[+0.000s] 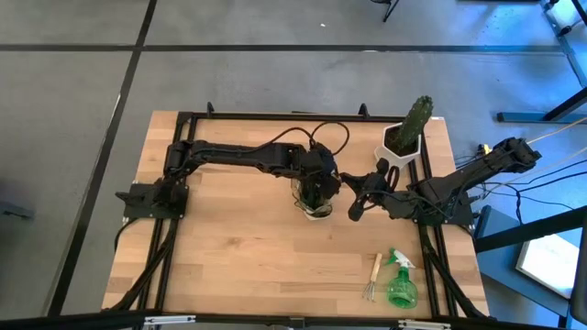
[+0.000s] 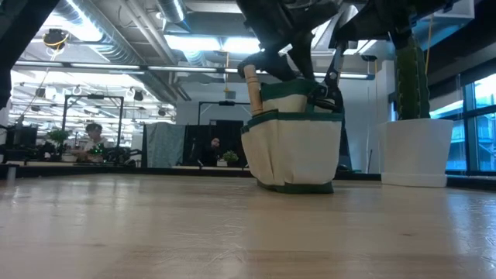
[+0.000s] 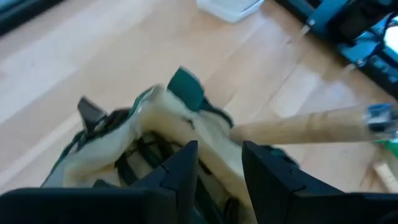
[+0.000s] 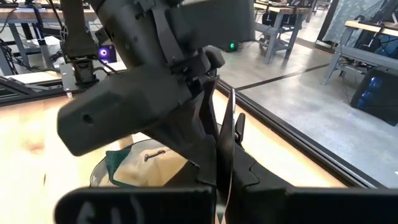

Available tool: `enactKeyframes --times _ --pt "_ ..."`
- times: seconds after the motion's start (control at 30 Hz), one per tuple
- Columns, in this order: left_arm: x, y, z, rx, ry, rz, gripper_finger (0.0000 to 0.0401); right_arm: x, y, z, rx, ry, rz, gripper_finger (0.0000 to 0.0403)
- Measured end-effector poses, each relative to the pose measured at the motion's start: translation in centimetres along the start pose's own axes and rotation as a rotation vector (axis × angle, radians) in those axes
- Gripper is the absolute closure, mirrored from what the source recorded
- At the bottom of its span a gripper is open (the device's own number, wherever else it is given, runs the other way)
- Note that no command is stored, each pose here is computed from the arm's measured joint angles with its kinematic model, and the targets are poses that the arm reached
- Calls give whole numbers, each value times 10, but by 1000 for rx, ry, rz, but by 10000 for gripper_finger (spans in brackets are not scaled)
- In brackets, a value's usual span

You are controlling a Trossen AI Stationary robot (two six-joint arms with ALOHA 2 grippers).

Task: Pick & Place Garden tools in Gardening bag
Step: Put the brown trowel into the green gardening bag

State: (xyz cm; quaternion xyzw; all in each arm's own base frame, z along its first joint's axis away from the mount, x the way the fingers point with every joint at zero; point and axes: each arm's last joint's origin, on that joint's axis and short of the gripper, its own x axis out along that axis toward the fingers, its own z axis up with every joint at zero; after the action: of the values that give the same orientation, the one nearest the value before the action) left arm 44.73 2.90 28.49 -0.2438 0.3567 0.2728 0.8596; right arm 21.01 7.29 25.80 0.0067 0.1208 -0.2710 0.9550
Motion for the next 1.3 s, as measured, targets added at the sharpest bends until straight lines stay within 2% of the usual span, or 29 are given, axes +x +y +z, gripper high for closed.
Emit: enactKeyframes --times 0.47,0.97,1.3 --pt "22 -5 -7 -19 25 -32 280 0 0 2 15 -10 3 403" --pt "24 -2 -3 -49 7 -30 280 0 0 -1 28 6 9 403" --pt "25 2 0 -56 5 -22 280 -2 -2 -4 -8 13 -52 403"
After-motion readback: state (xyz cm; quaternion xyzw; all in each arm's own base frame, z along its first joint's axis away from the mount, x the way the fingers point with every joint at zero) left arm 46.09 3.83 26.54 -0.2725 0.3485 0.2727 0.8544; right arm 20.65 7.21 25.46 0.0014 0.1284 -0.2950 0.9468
